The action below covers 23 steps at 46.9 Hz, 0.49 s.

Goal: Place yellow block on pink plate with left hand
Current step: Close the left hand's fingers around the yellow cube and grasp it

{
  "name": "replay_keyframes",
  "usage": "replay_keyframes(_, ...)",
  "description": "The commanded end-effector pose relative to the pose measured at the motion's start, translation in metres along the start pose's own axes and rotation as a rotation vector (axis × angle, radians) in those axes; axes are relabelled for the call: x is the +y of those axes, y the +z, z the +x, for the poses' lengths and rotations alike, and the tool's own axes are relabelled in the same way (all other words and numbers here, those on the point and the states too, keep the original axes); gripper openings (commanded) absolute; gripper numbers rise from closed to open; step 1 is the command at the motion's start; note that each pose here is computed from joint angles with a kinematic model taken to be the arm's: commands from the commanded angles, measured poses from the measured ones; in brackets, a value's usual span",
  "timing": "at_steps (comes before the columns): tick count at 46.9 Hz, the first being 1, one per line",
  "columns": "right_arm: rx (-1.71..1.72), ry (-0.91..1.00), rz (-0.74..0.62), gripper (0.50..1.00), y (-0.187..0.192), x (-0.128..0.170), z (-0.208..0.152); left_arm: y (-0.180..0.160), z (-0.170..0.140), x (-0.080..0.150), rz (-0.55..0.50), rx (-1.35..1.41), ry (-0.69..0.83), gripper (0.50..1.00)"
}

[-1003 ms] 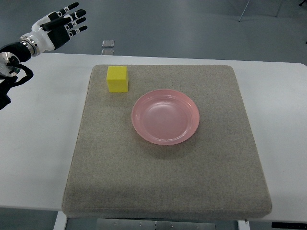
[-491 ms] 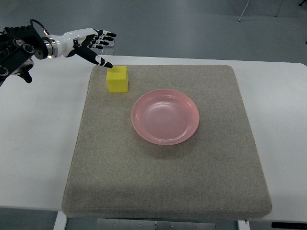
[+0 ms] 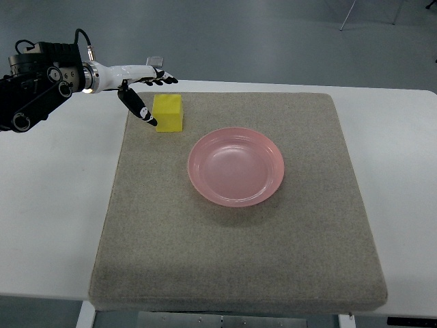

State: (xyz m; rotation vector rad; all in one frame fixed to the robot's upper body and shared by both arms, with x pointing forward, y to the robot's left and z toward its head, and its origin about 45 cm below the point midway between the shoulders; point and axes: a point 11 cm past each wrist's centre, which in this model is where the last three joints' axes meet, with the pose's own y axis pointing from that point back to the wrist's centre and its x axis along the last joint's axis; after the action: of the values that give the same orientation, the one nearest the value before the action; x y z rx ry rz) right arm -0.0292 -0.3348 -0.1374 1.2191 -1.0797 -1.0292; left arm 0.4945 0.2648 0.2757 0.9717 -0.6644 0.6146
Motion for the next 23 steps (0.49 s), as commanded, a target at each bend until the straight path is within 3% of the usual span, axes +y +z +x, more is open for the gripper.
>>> replay_keyframes(1,-0.001,0.000,0.000,0.924,0.000,0.000,0.000,0.006,-0.004,-0.006,-0.006,-0.011,-0.007,0.990)
replay_keyframes(16,0.000,0.000,0.000,0.924,0.000,0.000,0.000,0.009,-0.023,-0.030,0.031,-0.107,0.051,0.988)
replay_keyframes(23,-0.001,0.000,0.000,0.924,0.000,0.000,0.000,0.010,-0.023,-0.030,0.032,-0.112,0.053,0.984)
